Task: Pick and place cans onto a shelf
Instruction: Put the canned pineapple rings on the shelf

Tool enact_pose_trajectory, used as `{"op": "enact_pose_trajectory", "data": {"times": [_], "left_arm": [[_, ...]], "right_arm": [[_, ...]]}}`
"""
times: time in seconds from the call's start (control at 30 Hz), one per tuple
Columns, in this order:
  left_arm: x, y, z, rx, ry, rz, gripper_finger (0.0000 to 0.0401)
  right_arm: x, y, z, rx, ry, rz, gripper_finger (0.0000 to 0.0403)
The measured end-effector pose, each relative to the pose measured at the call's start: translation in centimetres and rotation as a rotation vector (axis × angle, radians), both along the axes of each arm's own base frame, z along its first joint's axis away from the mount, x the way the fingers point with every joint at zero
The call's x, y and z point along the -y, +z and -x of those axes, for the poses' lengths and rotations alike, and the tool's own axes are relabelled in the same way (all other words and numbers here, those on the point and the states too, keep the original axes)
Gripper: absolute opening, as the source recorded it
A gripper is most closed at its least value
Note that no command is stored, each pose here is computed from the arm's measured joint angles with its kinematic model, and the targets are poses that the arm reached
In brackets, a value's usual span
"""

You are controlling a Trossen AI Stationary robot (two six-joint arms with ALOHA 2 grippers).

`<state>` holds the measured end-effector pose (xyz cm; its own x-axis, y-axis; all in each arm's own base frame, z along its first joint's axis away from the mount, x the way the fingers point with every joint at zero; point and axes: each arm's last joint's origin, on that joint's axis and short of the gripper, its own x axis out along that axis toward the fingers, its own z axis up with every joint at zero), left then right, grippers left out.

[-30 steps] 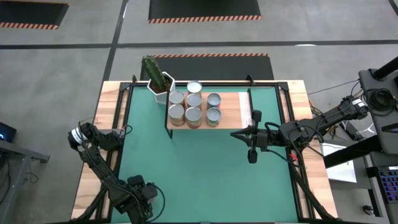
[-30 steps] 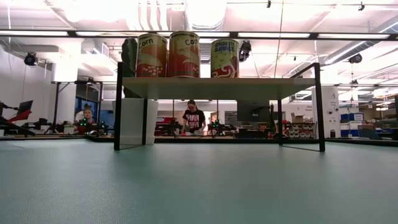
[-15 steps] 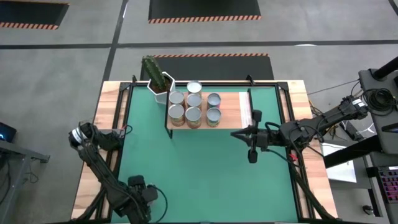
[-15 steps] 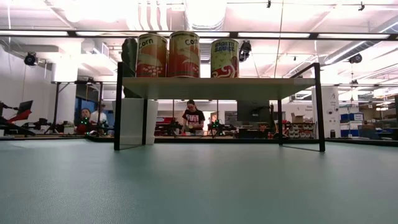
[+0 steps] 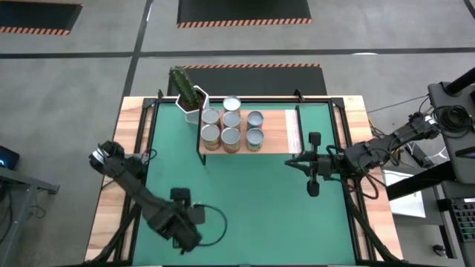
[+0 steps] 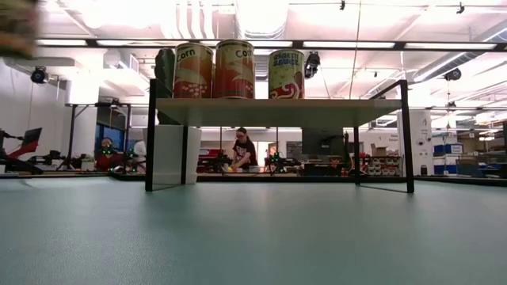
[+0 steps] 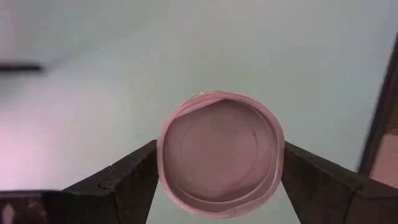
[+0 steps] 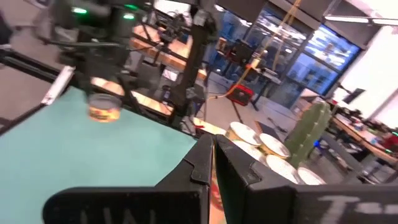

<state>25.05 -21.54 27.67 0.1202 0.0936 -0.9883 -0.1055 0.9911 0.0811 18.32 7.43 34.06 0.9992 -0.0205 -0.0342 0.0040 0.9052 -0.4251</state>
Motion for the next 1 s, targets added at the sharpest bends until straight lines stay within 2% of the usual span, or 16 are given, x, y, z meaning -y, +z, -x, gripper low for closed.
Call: {"op": "enact_pose_trajectory", "data": {"times": [0.2, 0.4, 0.6, 0.73, 0.83, 0.93, 1.0], "left_arm": [[-3.6, 2.5, -2.9, 0.026, -0.114, -0.029, 0.0282], [-7.9, 5.6, -5.6, 0.115, -0.137, -0.067, 0.0282], [-11.7, 10.8, -7.1, 0.280, -0.131, -0.053, 0.0282], [-13.6, 14.1, -7.9, 0.412, -0.113, -0.119, 0.0282], [-14.2, 16.0, -8.7, 0.488, -0.143, -0.140, 0.0282], [-14.6, 16.2, -9.7, 0.551, -0.193, -0.160, 0.0282], [-14.7, 15.4, -10.3, 0.538, -0.244, -0.177, 0.0282]], "right_arm": [[-1.2, -0.1, 0.7, -0.018, 0.070, -0.002, 0.0009], [-2.1, -0.2, 1.1, -0.020, 0.120, -0.013, 0.0009], [-2.6, -0.2, 1.5, -0.020, 0.121, -0.017, 0.0009], [-2.9, -0.2, 1.8, -0.025, 0.084, -0.008, 0.0009], [-3.0, -0.2, 2.1, -0.025, 0.097, -0.006, 0.0009], [-3.0, -0.1, 2.5, -0.030, 0.110, 0.004, 0.0009], [-3.1, -0.2, 2.8, -0.037, 0.124, 0.010, 0.0009]]}}
